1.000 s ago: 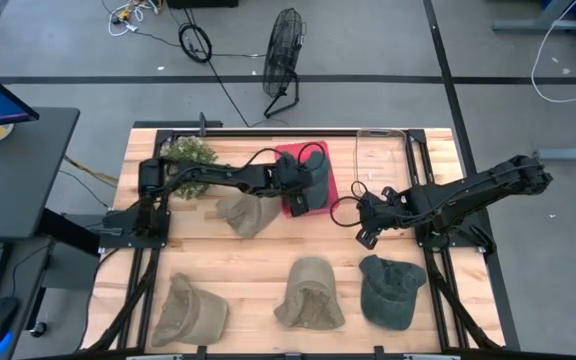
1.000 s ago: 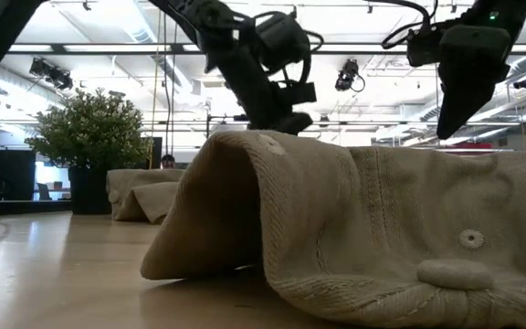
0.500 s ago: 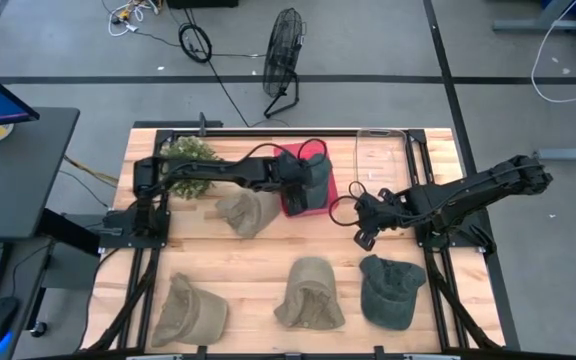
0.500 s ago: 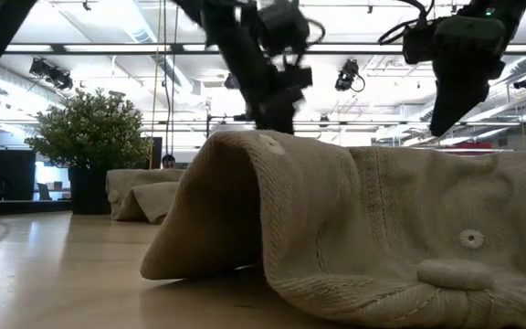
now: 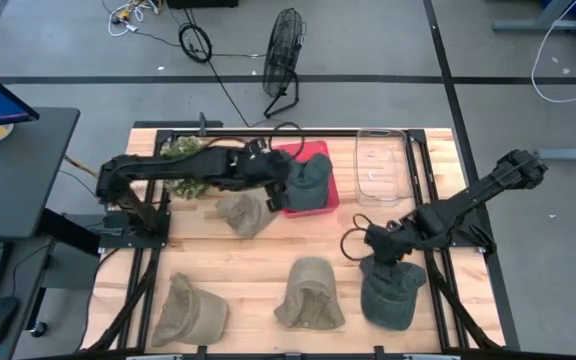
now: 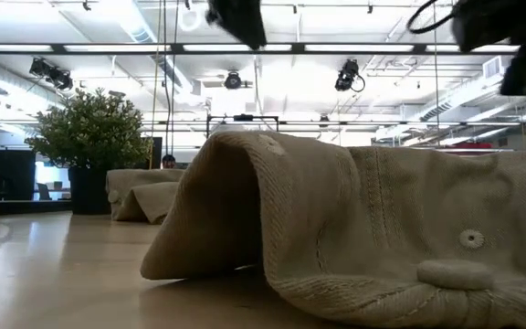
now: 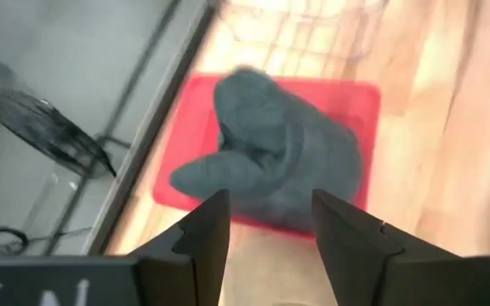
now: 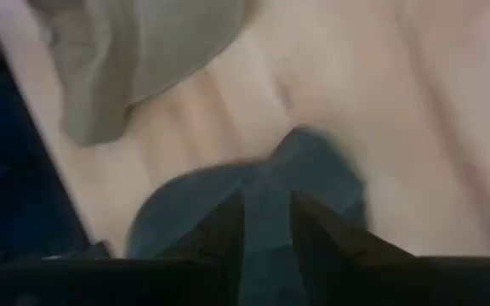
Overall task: Pick & Place hat
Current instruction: Put the black cap into the pink bin
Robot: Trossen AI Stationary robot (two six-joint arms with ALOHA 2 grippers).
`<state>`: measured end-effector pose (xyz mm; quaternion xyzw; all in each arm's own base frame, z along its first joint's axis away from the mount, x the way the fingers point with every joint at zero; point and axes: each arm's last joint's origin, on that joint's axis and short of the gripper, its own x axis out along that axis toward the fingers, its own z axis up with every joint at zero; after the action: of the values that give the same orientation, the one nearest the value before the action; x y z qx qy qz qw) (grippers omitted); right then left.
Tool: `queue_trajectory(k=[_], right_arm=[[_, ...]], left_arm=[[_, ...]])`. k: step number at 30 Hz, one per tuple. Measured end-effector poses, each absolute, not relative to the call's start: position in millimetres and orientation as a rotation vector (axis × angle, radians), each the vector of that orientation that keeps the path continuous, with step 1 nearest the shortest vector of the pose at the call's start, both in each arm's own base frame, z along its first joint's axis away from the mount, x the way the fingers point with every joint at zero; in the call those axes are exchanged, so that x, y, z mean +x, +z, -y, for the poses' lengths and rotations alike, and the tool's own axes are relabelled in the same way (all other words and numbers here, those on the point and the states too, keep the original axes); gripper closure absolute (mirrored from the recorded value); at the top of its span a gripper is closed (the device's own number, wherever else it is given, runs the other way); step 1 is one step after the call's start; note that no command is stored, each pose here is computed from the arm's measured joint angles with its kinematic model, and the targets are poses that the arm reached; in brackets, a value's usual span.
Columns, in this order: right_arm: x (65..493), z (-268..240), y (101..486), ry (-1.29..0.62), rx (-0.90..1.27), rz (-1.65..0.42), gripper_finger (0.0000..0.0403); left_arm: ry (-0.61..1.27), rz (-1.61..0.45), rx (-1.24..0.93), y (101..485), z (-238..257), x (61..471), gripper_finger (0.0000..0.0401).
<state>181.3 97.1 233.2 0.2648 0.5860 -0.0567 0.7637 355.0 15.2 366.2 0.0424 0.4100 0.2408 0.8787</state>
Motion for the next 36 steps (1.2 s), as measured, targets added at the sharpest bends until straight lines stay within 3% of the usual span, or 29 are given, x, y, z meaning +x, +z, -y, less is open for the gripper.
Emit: queue_trajectory(k=[4, 13, 27, 32, 36], right_arm=[[172, -114, 234, -0.105, 0.627, -1.307, 0.03], [159, -143, 229, -0.092, 0.681, -1.364, 0.0277], [177, -166, 176, -0.267, 0.546, -1.48, 0.0221], [183, -172, 167, -0.266, 0.587, -1.48, 0.0262], [186, -174, 168, -0.261, 0.64, -1.458, 0.0354]], left_arm=[[0.486, -0.818, 0.089, 371, 0, 336, 0.0236], [0.453, -0.94, 0.051, 297, 36, 313, 0.0236], [0.382, -0.873, 0.009, 259, 66, 308, 0.0236], [0.381, -0.88, 0.017, 258, 66, 308, 0.0236], [0.383, -0.883, 0.02, 258, 65, 308, 0.0236]])
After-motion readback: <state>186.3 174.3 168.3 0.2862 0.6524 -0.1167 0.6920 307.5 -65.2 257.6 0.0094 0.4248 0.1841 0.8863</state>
